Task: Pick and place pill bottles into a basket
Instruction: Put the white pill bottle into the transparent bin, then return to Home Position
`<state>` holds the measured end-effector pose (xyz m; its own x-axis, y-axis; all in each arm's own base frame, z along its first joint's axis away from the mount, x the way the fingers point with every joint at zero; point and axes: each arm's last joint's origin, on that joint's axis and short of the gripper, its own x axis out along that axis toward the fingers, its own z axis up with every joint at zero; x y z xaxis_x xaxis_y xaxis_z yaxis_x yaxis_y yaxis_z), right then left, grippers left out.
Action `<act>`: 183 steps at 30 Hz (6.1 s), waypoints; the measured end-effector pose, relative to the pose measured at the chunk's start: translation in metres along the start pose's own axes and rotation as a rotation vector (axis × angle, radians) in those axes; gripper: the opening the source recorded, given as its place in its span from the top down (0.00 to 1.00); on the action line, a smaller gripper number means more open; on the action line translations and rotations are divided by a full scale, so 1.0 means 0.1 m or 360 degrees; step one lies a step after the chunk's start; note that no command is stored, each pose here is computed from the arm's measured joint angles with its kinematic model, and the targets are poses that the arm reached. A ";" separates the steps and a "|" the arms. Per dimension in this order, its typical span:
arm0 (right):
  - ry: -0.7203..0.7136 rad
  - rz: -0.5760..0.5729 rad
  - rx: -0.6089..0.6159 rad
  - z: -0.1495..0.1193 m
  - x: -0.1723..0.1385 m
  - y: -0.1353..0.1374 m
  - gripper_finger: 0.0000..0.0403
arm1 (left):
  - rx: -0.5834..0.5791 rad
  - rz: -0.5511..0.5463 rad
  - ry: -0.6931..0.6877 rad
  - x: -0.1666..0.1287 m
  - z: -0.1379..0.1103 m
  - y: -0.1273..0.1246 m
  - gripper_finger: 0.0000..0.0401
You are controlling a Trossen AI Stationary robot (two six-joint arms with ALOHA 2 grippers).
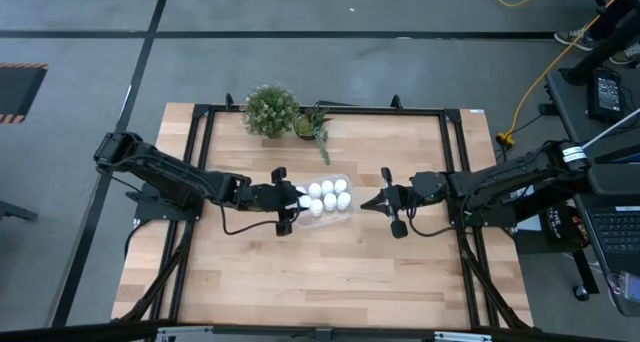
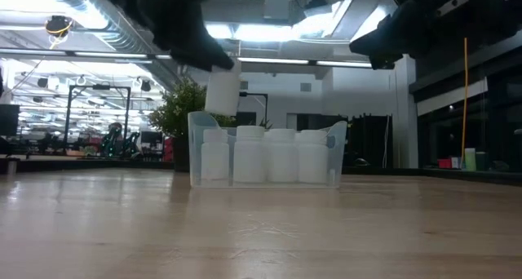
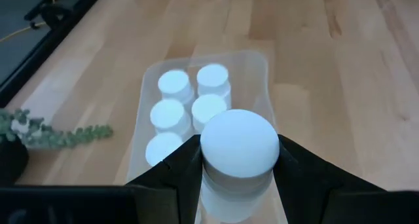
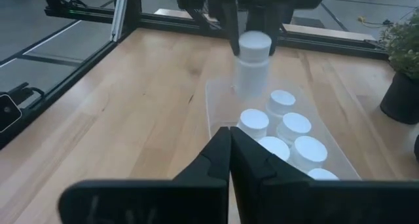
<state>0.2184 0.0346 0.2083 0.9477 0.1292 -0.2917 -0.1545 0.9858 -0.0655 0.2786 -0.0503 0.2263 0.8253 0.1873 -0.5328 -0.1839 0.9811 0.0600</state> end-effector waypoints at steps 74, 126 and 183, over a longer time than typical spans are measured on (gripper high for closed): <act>-0.0027 0.0000 0.0007 0.02 0.00 0.00 0.98 | -0.0024 0.0107 0.0099 0.37 -0.54 -0.05 0.57; 0.0010 -0.0066 -0.0026 0.12 -0.49 -0.10 0.98 | 0.0225 -0.0014 -0.0053 -0.59 0.00 0.21 1.00; -0.0453 -0.0184 -0.0027 -0.36 -1.31 -0.12 1.00 | 0.0027 0.0129 -0.0906 -1.06 -1.43 0.88 1.00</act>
<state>0.0866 0.0020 0.2133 0.9990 0.0437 -0.0025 -0.0437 0.9941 -0.0995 0.0987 0.0096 0.1676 0.9671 0.2540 0.0124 -0.2540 0.9623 0.0975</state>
